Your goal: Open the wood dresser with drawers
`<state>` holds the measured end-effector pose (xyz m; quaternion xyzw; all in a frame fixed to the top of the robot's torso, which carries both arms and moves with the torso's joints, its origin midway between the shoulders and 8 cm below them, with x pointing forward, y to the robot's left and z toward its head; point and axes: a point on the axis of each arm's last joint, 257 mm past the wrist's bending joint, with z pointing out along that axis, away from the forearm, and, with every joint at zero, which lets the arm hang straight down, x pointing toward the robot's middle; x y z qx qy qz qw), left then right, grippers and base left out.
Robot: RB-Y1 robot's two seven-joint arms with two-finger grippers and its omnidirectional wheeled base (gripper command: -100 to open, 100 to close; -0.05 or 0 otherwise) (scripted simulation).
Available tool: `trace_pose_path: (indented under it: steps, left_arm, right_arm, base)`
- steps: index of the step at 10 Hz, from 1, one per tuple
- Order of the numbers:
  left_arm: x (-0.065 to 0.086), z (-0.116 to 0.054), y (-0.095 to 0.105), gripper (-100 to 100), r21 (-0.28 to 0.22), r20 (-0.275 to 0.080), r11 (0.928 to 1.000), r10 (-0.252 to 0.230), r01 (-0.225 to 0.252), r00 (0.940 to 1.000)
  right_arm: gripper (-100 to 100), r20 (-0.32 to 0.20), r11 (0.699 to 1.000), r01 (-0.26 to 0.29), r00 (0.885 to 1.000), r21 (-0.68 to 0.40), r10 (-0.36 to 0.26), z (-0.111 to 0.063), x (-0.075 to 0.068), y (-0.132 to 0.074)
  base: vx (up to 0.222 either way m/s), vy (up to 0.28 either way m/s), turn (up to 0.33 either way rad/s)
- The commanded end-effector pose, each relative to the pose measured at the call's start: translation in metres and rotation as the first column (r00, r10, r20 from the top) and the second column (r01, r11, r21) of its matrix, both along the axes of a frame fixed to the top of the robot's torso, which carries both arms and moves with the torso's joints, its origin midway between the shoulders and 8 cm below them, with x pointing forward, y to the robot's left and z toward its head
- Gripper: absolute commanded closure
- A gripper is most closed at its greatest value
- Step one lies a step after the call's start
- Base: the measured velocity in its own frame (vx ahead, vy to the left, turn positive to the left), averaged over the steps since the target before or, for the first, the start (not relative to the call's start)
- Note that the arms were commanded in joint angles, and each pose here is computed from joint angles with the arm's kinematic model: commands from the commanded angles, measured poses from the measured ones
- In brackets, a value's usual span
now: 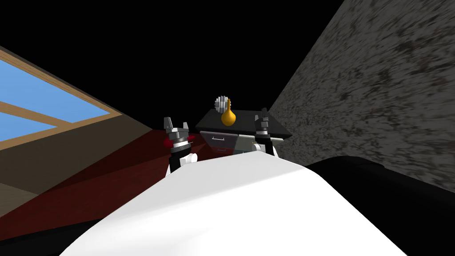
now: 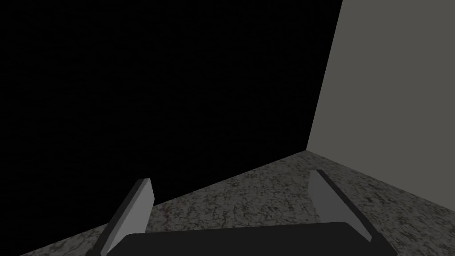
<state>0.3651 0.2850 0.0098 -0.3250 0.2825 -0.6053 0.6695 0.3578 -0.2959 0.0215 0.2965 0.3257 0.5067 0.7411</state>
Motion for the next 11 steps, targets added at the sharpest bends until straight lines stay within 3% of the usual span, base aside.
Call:
trace_pose_path:
  steps: [1, 9, 10, 11]
  left_arm:
    - [0.0, 0.0, 0.0, 0, 0.0, 0.0, 1.0, 0.0, 0.0, 1.0]
    - [-0.0001, 0.0002, 0.0, 0, 0.0, 0.0, 1.0, 0.0, 0.0, 1.0]
    - [-0.0001, 0.0002, 0.0, 0, 0.0, 0.0, 1.0, 0.0, 0.0, 1.0]
    - [0.0, -0.0001, 0.0, 0, 0.0, 0.0, 1.0, 0.0, 0.0, 1.0]
  right_arm:
    - [0, 0.0, 1.0, 0.0, 1.0, 0.0, 0.0, 0.0, 0.0, 0.0]
    - [0, 0.0, 1.0, 0.0, 1.0, 0.0, 0.0, 0.0002, -0.0001, 0.0]
    - [-100, -0.004, 0.997, 0.006, 1.0, -0.073, -0.006, 0.0004, 0.0025, 0.0063]
    - [-100, -0.005, 0.994, 0.014, 1.0, -0.112, -0.014, 0.0006, 0.004, 0.0096]
  base:
    - [0.0, 0.0, 0.0]
    - [0.0, 0.0, 0.0]
    - [0.02, 0.036, -0.096]
    - [0.021, 0.068, -0.101]
